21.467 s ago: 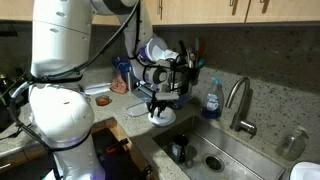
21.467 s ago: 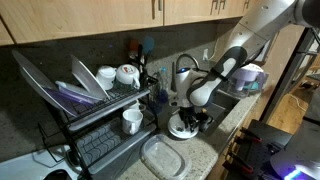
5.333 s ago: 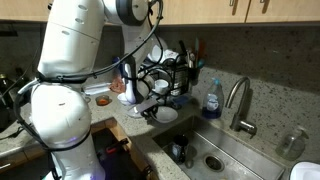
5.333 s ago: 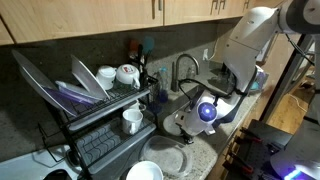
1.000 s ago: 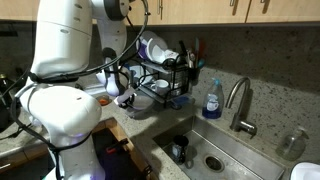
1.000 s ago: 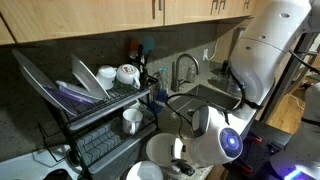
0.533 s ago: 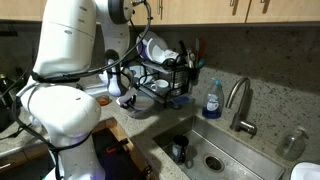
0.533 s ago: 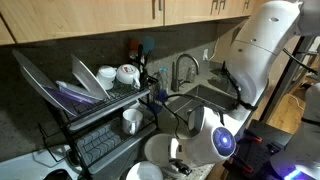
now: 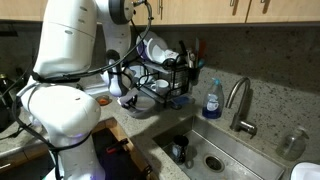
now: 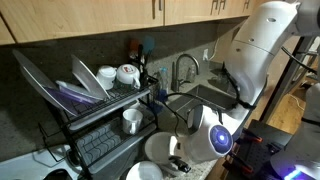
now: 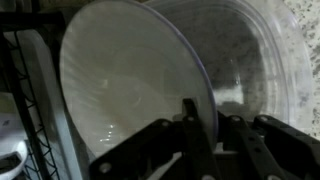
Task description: Move one white bowl to the right then put the remaining bowl in the clear bowl,take it out and put the bowl on the right inside the clear bowl
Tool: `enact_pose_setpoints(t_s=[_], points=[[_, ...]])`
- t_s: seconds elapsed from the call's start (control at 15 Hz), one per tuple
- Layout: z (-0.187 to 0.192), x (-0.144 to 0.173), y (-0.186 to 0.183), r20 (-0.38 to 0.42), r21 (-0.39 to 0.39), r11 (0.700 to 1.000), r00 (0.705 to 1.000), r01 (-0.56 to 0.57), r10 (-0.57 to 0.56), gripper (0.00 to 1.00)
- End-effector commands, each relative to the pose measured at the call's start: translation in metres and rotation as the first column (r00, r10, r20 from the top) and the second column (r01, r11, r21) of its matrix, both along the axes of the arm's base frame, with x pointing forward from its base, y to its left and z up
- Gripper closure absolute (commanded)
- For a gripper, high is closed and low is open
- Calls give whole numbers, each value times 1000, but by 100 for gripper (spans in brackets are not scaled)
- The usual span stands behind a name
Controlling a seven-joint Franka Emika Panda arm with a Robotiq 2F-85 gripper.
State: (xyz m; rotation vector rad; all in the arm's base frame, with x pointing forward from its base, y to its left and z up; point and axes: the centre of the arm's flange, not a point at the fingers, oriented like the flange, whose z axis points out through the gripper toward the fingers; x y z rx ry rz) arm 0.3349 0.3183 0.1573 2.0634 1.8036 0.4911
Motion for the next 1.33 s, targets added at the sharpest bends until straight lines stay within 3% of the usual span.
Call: enact_pose_setpoints(t_s=[0.0,0.27,0.47,0.67,0.8,0.93,1.2,1.27], points=[[0,11,-7,-1,-16,1000,1000,10,-10,64],[0,12,-13,2,-22,999,1000,24,-24,39],[3,10,-14,10,-21,999,1000,28,-27,30],[5,6,-13,17,-21,1000,1000,24,-23,29],[5,5,-12,21,-23,1000,1000,21,-20,54],[4,3,-11,24,-22,1000,1000,17,-16,64],[7,-2,-9,36,-17,1000,999,7,-6,96],[8,-4,-9,41,-18,1000,999,4,-3,99]])
